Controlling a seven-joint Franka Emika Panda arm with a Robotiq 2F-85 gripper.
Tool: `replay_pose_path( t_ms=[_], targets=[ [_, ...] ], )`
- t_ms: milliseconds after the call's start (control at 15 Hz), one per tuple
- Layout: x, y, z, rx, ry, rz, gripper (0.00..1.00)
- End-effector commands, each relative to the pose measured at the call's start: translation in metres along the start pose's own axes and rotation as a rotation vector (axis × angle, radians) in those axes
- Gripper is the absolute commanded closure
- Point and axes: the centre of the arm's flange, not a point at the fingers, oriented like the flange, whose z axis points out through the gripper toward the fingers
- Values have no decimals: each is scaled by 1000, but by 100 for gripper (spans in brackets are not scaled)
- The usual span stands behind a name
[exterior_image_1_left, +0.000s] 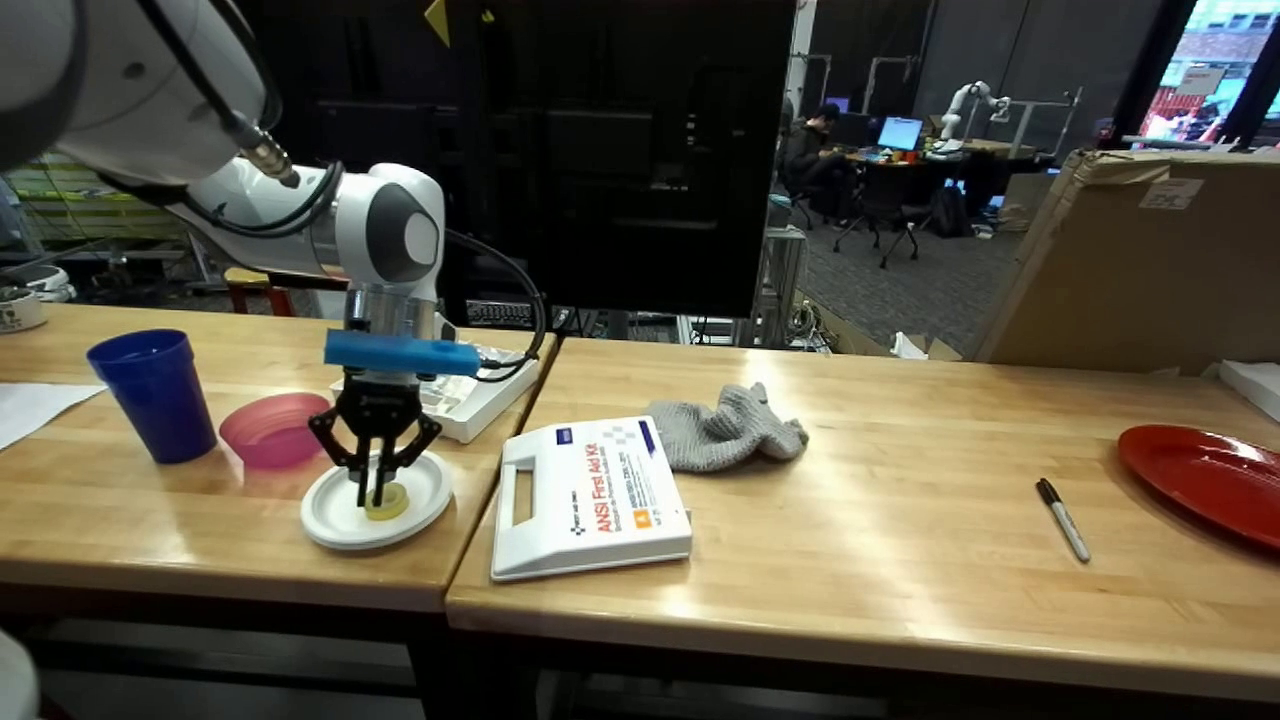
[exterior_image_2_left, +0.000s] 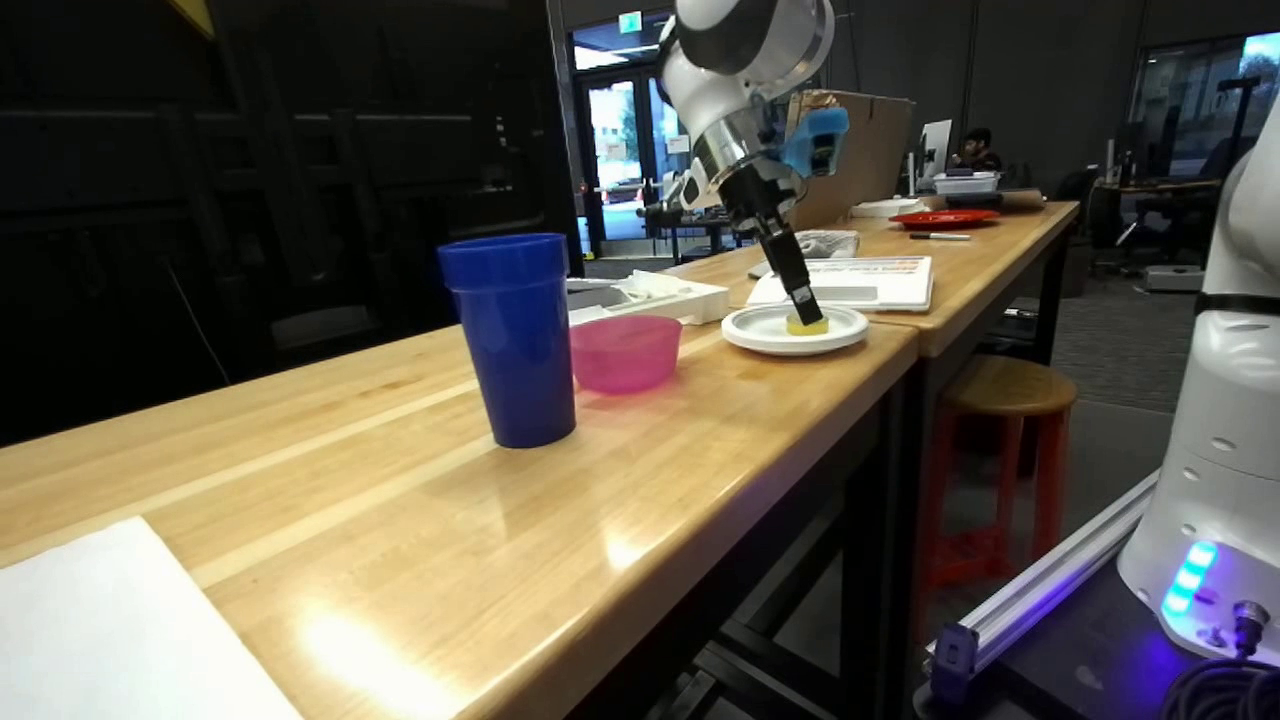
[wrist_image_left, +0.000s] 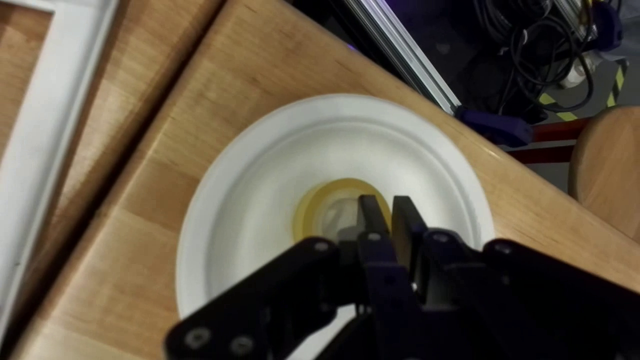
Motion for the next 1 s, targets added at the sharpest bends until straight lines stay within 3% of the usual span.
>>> replay_pose_path(
  t_ms=[0,667,933],
  targets=[
    [-4,6,-7,19,-10,23,98],
    [-21,-10,-29,17,6,1,97],
    [-31,-19,-44,20,61,-35,97]
  ],
)
